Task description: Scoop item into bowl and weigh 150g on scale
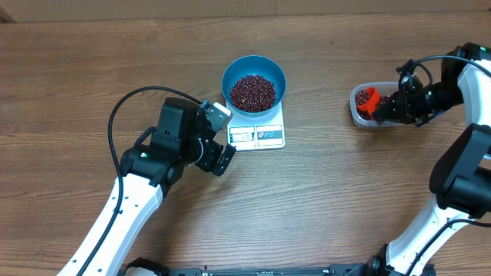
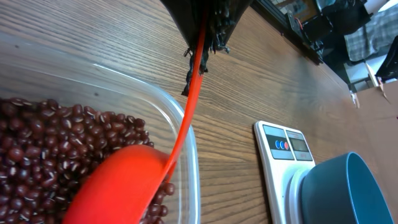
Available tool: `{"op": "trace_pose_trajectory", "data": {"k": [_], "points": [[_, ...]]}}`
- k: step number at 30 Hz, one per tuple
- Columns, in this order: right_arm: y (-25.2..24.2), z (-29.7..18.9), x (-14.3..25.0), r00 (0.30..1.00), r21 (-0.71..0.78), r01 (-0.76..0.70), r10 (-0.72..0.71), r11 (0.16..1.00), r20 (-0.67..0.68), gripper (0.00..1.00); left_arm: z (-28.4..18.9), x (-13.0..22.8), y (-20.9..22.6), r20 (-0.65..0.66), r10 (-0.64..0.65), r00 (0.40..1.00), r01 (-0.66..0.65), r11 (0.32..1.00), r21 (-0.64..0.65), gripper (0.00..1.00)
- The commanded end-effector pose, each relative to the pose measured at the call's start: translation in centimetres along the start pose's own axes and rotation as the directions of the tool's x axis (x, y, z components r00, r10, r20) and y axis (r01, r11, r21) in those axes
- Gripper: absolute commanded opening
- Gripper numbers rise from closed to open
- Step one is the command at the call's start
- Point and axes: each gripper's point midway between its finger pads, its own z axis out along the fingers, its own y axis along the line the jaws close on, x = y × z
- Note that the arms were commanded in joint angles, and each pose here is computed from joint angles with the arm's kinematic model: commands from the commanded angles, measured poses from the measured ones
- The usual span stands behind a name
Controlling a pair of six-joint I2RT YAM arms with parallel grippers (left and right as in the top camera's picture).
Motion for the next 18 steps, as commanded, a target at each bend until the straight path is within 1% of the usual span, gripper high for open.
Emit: {"op": "trace_pose_trajectory", "data": {"k": [1, 4, 9, 18], "points": [[-0.4, -0.9, -0.3, 0.999, -0.04, 0.004, -0.002, 0.999, 0.046, 0.04, 0.2, 0.2, 0.2, -0.007, -0.015, 1.0, 0.015, 1.0, -0.007, 1.0], [-0.9, -1.6, -0.2, 0.998, -0.052, -0.011, 0.014, 0.999, 0.063, 0.04, 0.2, 0.2, 0.2, -0.007, -0.015, 1.0, 0.015, 1.0, -0.007, 1.0], [-0.4, -2.6, 0.3, 0.996, -0.121, 0.03, -0.019, 0.992, 0.092, 0.04, 0.2, 0.2, 0.2, -0.007, -0.015, 1.0, 0.015, 1.0, -0.007, 1.0], [-0.7, -2.9, 0.4, 0.995, -0.124, 0.018, -0.006, 0.992, 0.098, 0.04, 0.2, 0.2, 0.2, -0.007, -0.015, 1.0, 0.015, 1.0, -0.007, 1.0]]}}
